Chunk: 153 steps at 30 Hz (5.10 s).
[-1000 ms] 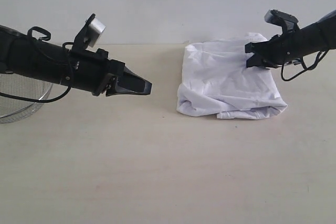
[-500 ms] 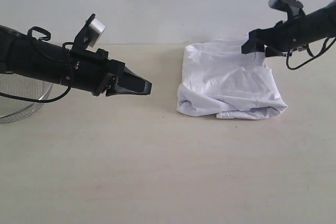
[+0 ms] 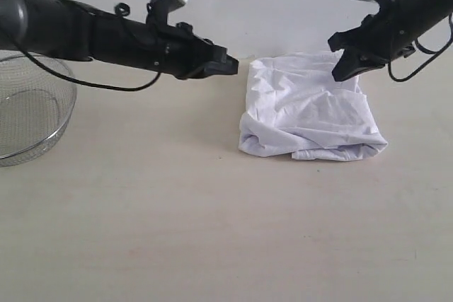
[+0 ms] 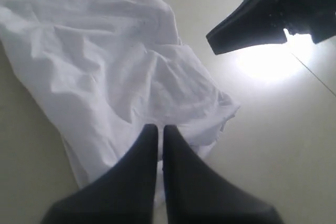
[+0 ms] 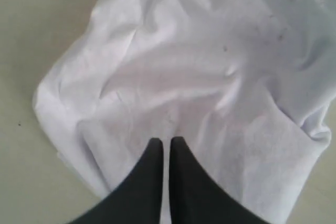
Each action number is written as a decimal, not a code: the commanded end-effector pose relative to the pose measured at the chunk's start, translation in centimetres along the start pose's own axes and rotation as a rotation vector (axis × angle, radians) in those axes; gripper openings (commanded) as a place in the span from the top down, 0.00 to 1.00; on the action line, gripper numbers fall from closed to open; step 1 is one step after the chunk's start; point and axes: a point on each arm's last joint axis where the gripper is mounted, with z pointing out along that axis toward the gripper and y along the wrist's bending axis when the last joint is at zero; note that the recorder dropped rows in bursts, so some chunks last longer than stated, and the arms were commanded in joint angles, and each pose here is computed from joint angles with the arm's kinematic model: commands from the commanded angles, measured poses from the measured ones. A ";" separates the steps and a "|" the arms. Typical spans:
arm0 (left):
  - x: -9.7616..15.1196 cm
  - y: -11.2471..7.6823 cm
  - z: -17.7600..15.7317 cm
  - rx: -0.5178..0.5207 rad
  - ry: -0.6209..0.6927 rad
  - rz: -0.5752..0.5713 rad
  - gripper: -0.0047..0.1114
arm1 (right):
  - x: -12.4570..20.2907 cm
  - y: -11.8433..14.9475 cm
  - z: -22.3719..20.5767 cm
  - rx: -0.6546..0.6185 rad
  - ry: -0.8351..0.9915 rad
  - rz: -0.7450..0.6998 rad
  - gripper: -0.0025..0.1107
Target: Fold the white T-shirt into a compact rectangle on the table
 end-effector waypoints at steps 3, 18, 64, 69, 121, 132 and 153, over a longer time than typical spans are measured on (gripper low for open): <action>2.1 1.8 5.6 0.008 0.064 0.003 0.92 | 1.9 -0.4 4.1 0.236 0.039 0.052 0.98; 1.7 0.6 10.5 0.000 0.078 0.131 0.92 | 7.1 -1.4 7.7 0.242 0.172 0.146 0.98; -1.5 -6.0 3.0 -0.022 0.459 0.270 0.92 | 5.4 6.2 -11.2 0.431 -0.164 0.024 0.98; -1.0 -8.2 -1.0 -0.059 0.451 0.260 0.92 | 10.8 9.2 -13.8 0.392 -0.309 0.056 0.98; 16.3 -13.3 -21.0 -0.459 -0.050 0.053 0.92 | 32.0 15.3 -14.4 0.126 -0.863 0.221 0.98; 16.3 -13.3 -21.0 -0.458 -0.049 0.052 0.92 | 33.0 15.5 -15.4 0.294 -0.943 -0.040 0.98; 16.3 -13.3 -21.0 -0.458 -0.049 0.052 0.92 | 35.6 13.7 -12.4 0.426 -0.965 -0.122 0.98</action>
